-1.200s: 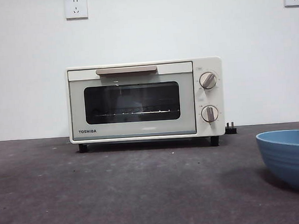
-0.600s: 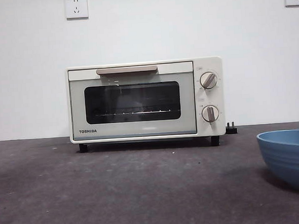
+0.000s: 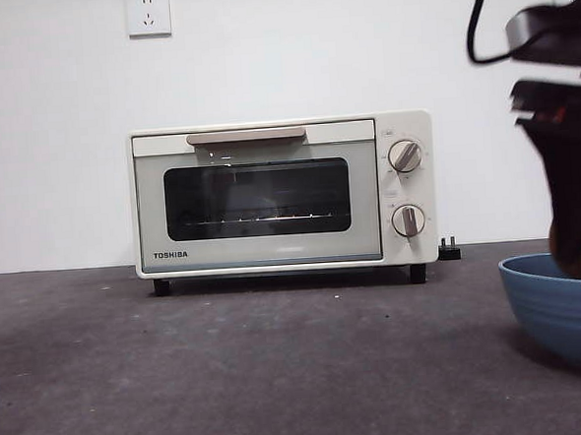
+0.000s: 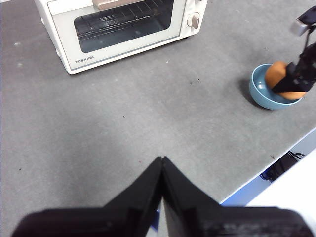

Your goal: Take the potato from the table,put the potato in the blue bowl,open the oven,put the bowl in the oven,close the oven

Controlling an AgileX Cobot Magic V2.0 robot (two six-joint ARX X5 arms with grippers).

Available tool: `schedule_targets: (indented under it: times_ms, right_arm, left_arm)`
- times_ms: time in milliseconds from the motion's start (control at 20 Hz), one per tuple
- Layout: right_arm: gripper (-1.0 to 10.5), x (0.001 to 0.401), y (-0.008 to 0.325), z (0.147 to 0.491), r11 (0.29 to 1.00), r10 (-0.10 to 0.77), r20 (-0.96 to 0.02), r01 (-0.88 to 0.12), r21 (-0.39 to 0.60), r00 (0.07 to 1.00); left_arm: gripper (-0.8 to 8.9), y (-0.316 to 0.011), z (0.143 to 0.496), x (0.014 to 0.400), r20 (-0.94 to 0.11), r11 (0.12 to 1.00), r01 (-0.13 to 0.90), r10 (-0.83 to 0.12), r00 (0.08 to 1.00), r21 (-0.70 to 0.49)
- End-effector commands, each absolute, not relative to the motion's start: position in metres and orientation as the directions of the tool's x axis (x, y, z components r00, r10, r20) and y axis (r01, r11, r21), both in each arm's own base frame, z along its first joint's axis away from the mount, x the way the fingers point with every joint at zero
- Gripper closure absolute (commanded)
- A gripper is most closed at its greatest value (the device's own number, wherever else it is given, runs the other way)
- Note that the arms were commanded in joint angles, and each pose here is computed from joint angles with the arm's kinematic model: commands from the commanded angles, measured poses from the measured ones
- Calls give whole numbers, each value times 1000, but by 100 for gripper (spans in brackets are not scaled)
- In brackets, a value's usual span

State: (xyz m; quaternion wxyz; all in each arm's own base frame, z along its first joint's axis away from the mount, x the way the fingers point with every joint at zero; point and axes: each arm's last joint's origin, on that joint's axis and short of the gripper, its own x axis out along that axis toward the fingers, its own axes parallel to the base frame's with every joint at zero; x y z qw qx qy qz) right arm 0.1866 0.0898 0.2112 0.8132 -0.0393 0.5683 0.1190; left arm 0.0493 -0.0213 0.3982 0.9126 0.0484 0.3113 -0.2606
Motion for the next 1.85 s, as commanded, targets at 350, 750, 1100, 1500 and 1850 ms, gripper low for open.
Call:
schedule_targets:
  times_ms: [350, 750, 1100, 1500, 1850]
  right_arm:
    - [805, 194, 93, 199, 967, 152, -942, -242, 79, 298]
    - [529, 198, 95, 209, 967, 154, -935, -245, 75, 320]
    - [532, 199, 94, 237, 967, 92, -940, -253, 6, 329]
    - [754, 168, 80, 323, 964, 163, -865, -264, 37, 474]
    - [958, 109, 51, 367, 964, 226, -766, -251, 87, 602]
  left_arm:
    - [819, -22, 397, 51, -601, 859, 510, -435, 671, -52]
    - [819, -22, 397, 54, -605, 856, 515, -434, 668, -45]
    - [819, -22, 397, 54, -604, 856, 515, -434, 669, -45]
    - [819, -35, 401, 98, -580, 853, 521, -444, 683, -40]
    - [819, -71, 384, 211, -518, 787, 611, -560, 647, -87]
